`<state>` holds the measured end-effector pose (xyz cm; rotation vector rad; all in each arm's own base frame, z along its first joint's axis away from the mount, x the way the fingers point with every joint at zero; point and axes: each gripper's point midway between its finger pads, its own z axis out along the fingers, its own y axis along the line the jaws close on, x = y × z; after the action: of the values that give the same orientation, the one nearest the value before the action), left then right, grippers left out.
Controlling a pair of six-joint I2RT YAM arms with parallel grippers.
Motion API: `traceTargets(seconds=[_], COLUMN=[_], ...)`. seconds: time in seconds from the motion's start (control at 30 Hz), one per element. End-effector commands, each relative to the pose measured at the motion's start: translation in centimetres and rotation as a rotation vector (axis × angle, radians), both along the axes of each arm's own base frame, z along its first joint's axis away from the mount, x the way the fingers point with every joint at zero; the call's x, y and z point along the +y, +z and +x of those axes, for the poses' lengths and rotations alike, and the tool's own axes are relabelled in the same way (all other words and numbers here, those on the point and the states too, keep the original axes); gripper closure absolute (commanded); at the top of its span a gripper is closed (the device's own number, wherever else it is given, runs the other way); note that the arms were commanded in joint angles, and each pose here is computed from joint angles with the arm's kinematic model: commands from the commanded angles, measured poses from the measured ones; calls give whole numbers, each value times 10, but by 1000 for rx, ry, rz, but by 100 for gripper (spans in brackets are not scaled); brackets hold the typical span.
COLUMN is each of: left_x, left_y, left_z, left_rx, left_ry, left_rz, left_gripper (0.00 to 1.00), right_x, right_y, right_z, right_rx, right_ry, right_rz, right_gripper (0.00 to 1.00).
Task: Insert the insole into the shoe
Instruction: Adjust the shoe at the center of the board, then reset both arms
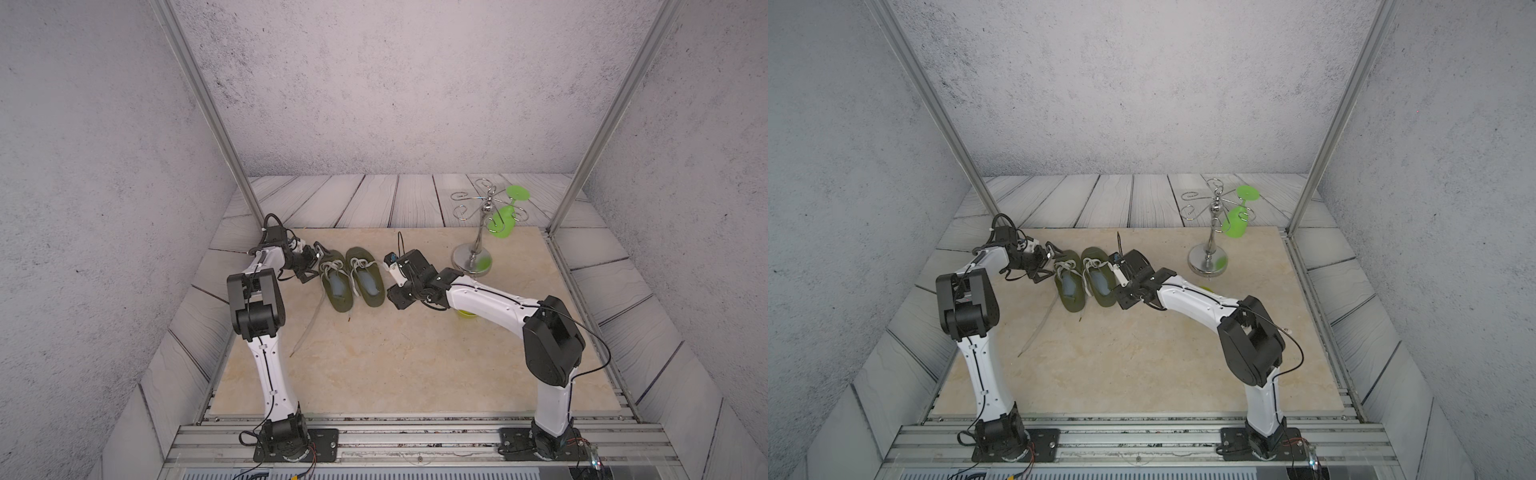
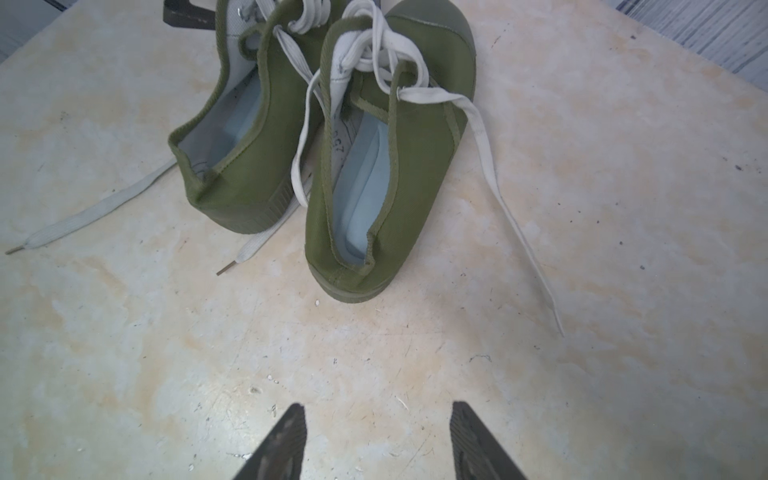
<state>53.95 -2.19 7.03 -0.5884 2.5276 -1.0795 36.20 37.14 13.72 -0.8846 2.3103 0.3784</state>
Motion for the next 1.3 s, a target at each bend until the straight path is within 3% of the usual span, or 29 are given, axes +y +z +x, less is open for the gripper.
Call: traceTargets(seconds=[0.0,0.2,0.47,0.63,0.67,0.73,0.77,0.97,1.1,1.27], left_x=[-19,-44,-34,-18,-15,-7,-5,12,33,47], left_y=[-12,-8,22,65,74,90,99,141,160,179], left_z=[-1,6,5,-7,-11,-19,-24,-66,-93,-131], left_rx=[15,-14,-76,-166,-186,-222,-247,-423,-544,-796], left_ry=[-34,-70,-95,-126,-131,-126,-124,-60,75,153], left_rz=[-18,-74,11,167,196,242,260,431,582,774], left_gripper=[1,1,1,1,1,1,1,1,1,1], right_x=[-10,-13,-30,-62,-71,-87,-96,-165,-213,-254], right_y=[19,28,39,57,60,67,73,78,78,70], right_z=[-4,-2,0,2,2,1,1,5,3,4], right_rx=[-29,-43,-76,-152,-166,-196,-216,-283,-410,-494], right_ry=[-8,-24,-59,-114,-130,-164,-183,-375,-500,-589], right_rz=[3,8,-4,8,10,22,33,69,128,15], right_gripper=[42,42,42,40,37,17,1,1,1,1])
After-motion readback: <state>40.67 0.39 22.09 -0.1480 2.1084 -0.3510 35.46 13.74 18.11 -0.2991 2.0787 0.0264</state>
